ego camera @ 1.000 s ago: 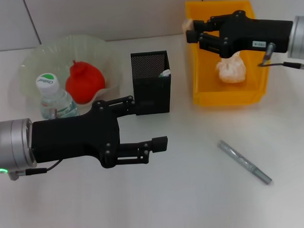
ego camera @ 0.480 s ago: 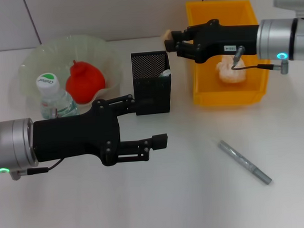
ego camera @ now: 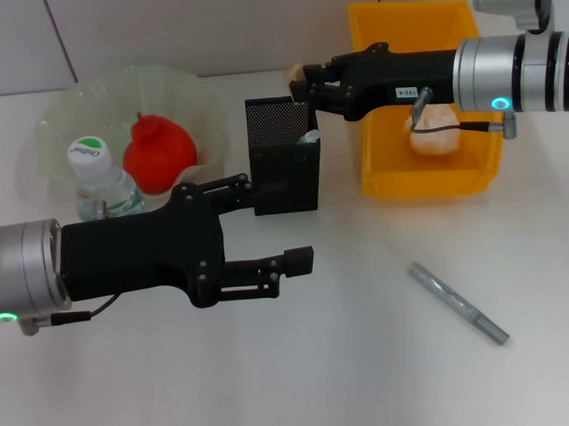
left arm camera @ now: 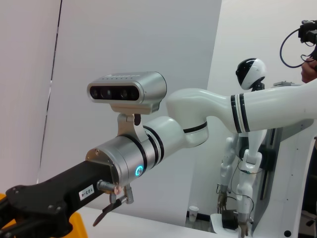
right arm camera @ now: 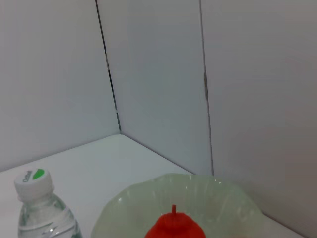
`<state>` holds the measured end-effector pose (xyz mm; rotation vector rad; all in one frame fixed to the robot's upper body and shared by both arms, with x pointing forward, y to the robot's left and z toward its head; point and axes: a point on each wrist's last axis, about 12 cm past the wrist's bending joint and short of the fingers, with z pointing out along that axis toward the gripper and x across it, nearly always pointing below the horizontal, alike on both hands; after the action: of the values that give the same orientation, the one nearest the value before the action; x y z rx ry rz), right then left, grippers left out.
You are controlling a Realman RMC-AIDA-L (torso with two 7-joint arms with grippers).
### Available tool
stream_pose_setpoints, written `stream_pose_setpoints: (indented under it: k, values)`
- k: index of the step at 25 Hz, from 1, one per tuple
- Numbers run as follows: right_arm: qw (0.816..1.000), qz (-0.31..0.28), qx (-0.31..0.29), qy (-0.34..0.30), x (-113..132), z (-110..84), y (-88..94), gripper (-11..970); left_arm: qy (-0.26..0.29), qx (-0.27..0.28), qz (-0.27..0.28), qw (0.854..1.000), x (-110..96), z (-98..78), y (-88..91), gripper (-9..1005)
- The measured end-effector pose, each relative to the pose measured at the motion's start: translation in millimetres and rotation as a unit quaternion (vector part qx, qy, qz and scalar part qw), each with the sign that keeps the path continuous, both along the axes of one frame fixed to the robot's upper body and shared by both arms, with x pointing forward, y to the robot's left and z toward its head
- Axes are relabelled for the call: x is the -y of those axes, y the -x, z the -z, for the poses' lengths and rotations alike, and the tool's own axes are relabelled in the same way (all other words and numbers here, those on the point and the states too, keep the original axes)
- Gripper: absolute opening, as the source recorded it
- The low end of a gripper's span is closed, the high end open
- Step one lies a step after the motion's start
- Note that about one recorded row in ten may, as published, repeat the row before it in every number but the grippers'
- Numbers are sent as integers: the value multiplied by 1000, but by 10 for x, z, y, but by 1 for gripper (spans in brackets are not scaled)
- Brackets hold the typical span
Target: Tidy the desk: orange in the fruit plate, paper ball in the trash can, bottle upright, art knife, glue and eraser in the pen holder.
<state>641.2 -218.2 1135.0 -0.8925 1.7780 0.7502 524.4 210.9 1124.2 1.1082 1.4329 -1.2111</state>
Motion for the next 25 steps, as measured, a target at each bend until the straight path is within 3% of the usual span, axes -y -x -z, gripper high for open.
stream_pose_setpoints:
  k: [25]
  values:
    - [1000, 0, -18, 7, -87, 48, 4, 354, -1, -2, 5, 1000, 7, 11, 20, 802]
